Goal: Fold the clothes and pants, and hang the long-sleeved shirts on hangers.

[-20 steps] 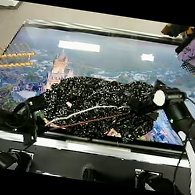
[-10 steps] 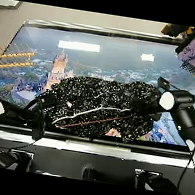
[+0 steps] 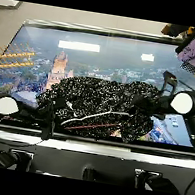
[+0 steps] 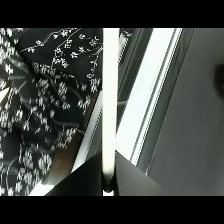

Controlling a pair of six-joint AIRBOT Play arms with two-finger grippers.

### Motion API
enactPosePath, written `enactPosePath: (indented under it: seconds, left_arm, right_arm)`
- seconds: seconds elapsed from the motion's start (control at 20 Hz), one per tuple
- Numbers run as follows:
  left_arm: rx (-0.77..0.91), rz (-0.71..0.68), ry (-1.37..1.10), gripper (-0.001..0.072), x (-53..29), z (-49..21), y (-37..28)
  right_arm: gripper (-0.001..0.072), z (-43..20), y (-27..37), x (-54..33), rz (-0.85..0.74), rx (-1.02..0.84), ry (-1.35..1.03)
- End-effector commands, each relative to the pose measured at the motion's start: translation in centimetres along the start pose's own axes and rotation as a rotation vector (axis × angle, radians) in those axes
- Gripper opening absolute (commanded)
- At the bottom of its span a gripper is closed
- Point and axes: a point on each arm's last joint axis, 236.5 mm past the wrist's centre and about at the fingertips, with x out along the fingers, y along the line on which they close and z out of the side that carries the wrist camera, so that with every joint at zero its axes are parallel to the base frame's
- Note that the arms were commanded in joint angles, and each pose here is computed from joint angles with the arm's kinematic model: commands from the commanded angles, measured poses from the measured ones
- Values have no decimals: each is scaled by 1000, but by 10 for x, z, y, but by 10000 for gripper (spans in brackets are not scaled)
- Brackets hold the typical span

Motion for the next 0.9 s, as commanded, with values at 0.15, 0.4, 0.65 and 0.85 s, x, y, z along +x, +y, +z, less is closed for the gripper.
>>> enactPosePath:
  seconds: [0.15,0.4,0.65,0.85]
  left_arm:
    - [17,50,-64,25,31,34,10]
    - [-30,106,-121,26,47,57,28]
    - [-25,99,-172,26,55,75,23]
    - [-83,105,-293,26,51,104,24]
  right_arm:
    - [40,-4,27,-39,81,-65,23]
    - [40,-21,39,-60,129,-79,82]
    - [40,2,44,-58,143,-73,-11]
    - [41,3,44,-47,131,-76,12]
